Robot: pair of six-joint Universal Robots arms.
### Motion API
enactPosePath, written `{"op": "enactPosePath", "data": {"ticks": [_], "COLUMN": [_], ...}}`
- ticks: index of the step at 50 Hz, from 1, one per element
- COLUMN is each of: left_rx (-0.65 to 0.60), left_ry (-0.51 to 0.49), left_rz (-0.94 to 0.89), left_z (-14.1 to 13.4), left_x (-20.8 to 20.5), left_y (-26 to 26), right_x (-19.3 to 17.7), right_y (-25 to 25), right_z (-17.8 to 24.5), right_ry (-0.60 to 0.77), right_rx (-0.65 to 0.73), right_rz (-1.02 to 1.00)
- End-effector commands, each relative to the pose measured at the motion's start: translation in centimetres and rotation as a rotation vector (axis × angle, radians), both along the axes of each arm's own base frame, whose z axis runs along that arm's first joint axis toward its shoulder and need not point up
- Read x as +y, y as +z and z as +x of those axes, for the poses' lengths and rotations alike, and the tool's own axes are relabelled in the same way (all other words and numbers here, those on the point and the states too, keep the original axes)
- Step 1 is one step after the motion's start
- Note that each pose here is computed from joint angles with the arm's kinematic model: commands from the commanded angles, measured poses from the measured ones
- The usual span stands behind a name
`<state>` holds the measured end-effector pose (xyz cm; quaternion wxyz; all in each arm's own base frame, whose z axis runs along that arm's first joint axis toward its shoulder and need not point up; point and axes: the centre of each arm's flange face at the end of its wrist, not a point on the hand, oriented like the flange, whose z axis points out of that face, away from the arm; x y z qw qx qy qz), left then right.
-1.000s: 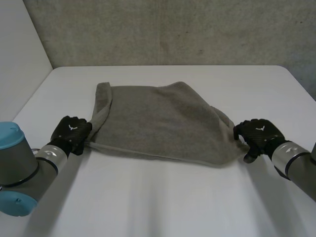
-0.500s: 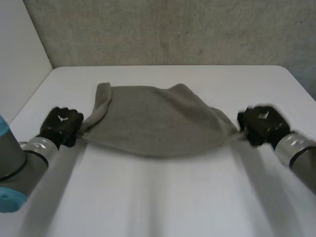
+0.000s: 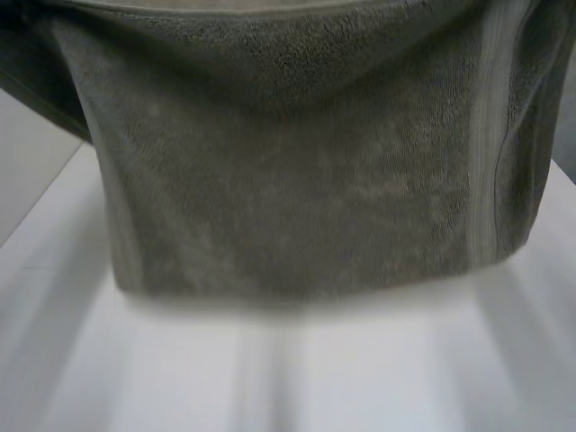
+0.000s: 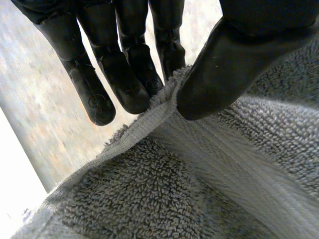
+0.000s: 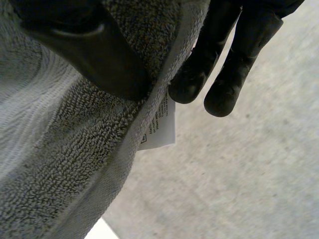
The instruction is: Fold the towel.
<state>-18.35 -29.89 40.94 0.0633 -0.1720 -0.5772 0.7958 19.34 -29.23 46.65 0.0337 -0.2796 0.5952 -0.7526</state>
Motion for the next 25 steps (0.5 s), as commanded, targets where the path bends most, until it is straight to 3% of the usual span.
{"op": "enactPosePath", "data": {"ticks": [1, 10, 14, 18, 21, 25], "left_rx": [-0.023, -0.039, -0.035, 0.001, 0.021, 0.092], "left_ry": [-0.004, -0.003, 0.002, 0.064, 0.088, 0.088], "left_rz": [0.159, 0.279, 0.261, 0.137, 0.075, -0.103], "left_z": [-0.8, -1.6, -1.8, -1.6, -1.5, -1.9], "left_x": [-4.6, -10.1, -11.9, -13.6, -13.7, -11.9], "left_y": [-5.6, -11.8, -12.3, -9.0, -7.0, -0.5], "right_x": [-3.2, -6.3, -7.9, -10.2, -10.2, -9.1], "right_y": [-3.9, -12.4, -13.9, -11.0, -6.8, -2.7], "right_z": [2.7, 6.9, 7.5, 7.7, 7.2, 6.2], "right_ry": [0.011, 0.011, -0.013, -0.081, -0.124, -0.120], "right_rx": [0.058, 0.200, 0.192, 0.095, -0.011, -0.120], "right_rz": [0.089, 0.232, 0.203, -0.023, -0.187, -0.284]}}
